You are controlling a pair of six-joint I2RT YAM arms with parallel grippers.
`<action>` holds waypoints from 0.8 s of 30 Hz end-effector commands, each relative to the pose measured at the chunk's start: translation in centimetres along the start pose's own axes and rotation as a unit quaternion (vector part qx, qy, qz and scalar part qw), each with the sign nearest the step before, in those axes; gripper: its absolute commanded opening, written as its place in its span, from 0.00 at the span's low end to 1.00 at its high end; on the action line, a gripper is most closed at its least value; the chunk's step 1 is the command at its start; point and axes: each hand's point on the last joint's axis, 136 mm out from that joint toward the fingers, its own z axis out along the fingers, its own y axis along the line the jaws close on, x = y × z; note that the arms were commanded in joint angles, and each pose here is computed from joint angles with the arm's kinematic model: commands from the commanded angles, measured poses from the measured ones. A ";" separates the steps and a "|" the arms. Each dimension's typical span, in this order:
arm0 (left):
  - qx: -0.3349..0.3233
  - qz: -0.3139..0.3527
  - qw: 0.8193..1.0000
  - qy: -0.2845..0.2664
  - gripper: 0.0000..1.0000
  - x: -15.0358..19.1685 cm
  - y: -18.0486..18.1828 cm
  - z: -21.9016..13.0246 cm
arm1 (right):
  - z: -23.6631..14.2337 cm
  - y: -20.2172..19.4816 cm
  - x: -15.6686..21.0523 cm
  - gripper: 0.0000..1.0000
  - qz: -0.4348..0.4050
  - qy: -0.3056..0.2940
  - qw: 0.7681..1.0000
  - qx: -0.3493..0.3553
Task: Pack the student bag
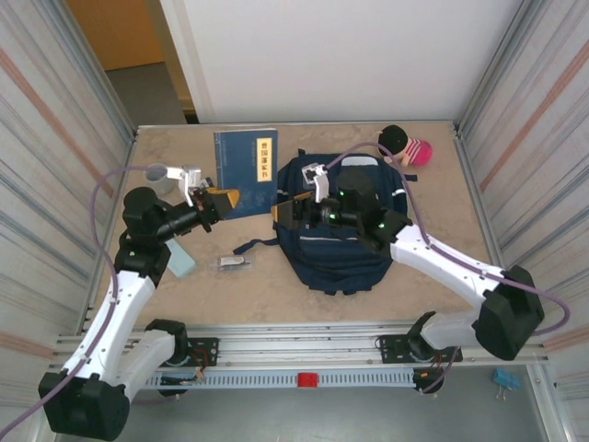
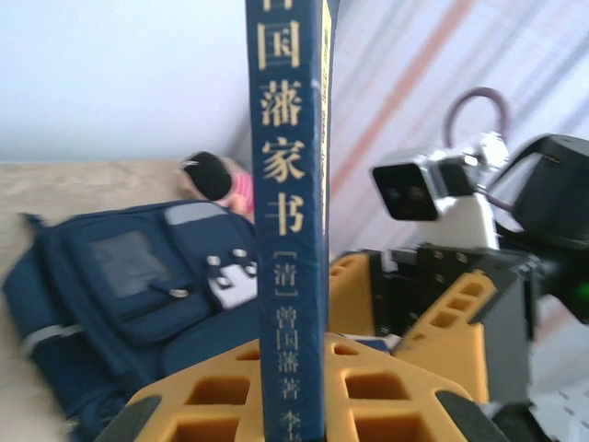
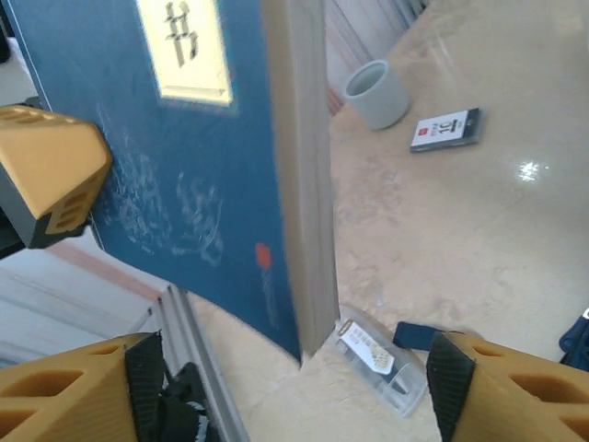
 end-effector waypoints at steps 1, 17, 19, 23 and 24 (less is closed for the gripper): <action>0.104 0.033 0.994 -0.010 0.00 -0.8 -4.8 -0.4 | -2.4 2.3 -1.8 0.82 -0.043 -0.038 0.997 -0.050; 0.168 0.016 0.985 0.017 0.15 -0.9 -8.0 1.8 | -8.5 7.8 -2.3 0.12 -0.115 -0.082 0.971 -0.193; 0.133 0.025 0.991 0.022 0.29 -0.6 -7.1 1.8 | -9.4 7.3 -2.2 0.00 -0.130 -0.094 0.971 -0.175; 0.060 0.094 0.993 0.042 0.59 0.1 -5.8 0.8 | -10.9 5.3 -0.7 0.00 -0.180 -0.091 0.975 -0.091; 0.050 0.121 0.990 0.047 0.63 0.1 -5.9 0.5 | -11.3 4.8 -0.4 0.00 -0.194 -0.086 0.975 -0.071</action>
